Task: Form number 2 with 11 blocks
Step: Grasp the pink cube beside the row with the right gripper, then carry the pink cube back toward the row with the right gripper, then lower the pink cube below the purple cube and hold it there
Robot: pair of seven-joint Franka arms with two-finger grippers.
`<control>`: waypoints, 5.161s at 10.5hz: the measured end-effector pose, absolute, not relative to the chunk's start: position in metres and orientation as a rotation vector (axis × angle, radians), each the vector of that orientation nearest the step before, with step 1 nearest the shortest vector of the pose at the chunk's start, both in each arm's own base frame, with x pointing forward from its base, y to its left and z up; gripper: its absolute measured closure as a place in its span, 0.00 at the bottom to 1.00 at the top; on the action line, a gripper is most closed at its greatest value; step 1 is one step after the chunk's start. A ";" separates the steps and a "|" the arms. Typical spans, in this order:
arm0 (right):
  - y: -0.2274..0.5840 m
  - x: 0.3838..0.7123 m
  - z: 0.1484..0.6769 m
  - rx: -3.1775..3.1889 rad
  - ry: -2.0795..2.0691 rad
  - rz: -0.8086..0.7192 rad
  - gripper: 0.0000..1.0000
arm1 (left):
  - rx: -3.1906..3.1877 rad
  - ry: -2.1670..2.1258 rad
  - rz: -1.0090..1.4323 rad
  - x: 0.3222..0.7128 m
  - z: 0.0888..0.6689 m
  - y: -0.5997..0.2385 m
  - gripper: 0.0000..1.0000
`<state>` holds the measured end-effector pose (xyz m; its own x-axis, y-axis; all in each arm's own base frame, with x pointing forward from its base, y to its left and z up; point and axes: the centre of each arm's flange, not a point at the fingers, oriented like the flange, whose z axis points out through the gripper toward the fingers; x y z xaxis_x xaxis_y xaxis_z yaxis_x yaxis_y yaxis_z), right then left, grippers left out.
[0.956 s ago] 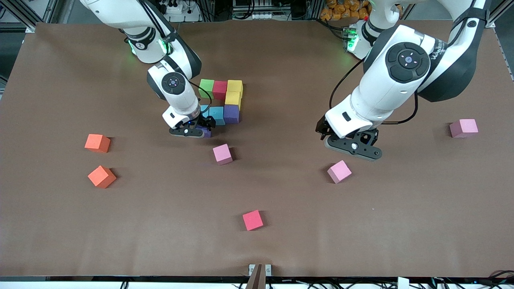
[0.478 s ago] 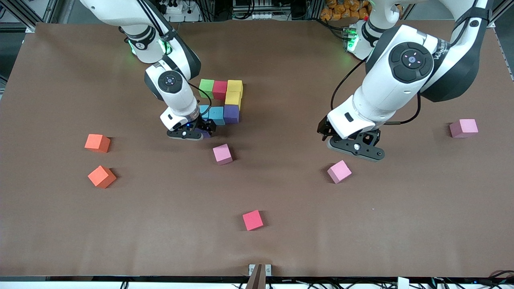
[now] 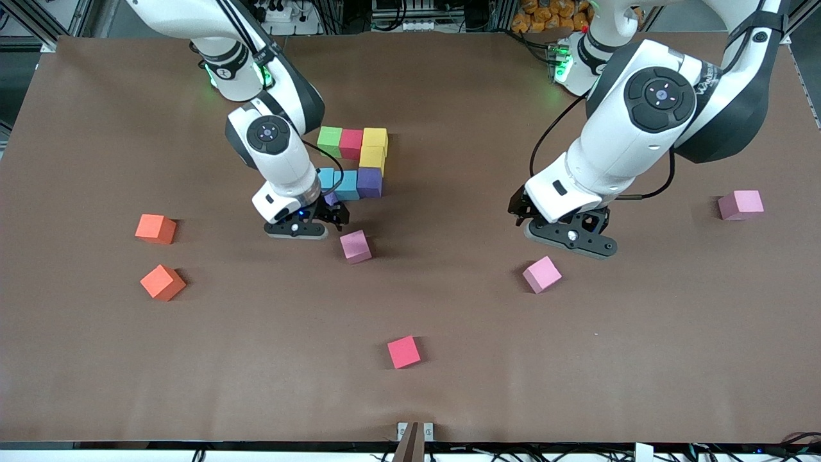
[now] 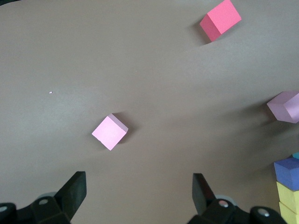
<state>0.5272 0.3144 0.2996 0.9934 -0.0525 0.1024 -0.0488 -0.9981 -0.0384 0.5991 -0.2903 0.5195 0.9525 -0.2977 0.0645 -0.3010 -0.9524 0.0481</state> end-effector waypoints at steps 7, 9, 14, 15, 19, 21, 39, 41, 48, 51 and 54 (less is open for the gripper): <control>0.387 0.551 0.234 -3.150 -0.172 -0.094 0.00 | 3.062 -0.524 0.110 0.599 0.521 -0.291 0.00; 0.384 0.552 0.227 -3.181 -0.247 -0.117 0.00 | 3.062 -0.524 0.110 0.599 0.521 -0.290 0.00; 0.383 0.552 0.225 -3.189 -0.266 -0.118 0.00 | 3.062 -0.523 0.110 0.599 0.521 -0.290 0.00; 0.383 0.552 0.224 -3.190 -0.267 -0.115 0.00 | 3.062 -0.523 0.110 0.599 0.521 -0.290 0.00; 0.383 0.549 0.217 -3.186 -0.272 -0.109 0.01 | 3.062 -0.523 0.110 0.599 0.521 -0.290 0.00; 0.384 0.544 0.208 -3.163 -0.282 -0.124 0.27 | 3.062 -0.523 0.110 0.599 0.521 -0.290 0.00; 0.285 0.497 0.206 -3.160 0.330 -0.133 0.44 | 3.063 -0.522 0.110 0.600 0.522 -0.290 0.00; 0.285 0.497 0.206 -3.165 0.328 -0.128 0.44 | 3.063 -0.522 0.110 0.600 0.522 -0.290 0.00; 0.298 0.489 0.206 -3.178 0.230 -0.125 0.44 | 3.064 -0.519 0.110 0.601 0.521 -0.288 0.00; 0.300 0.487 0.206 -3.186 0.170 -0.130 0.44 | 3.062 -0.538 0.110 0.601 0.521 -0.286 0.00; 0.301 0.487 0.206 -3.191 0.115 -0.132 0.44 | 3.061 -0.539 0.111 0.601 0.521 -0.286 0.00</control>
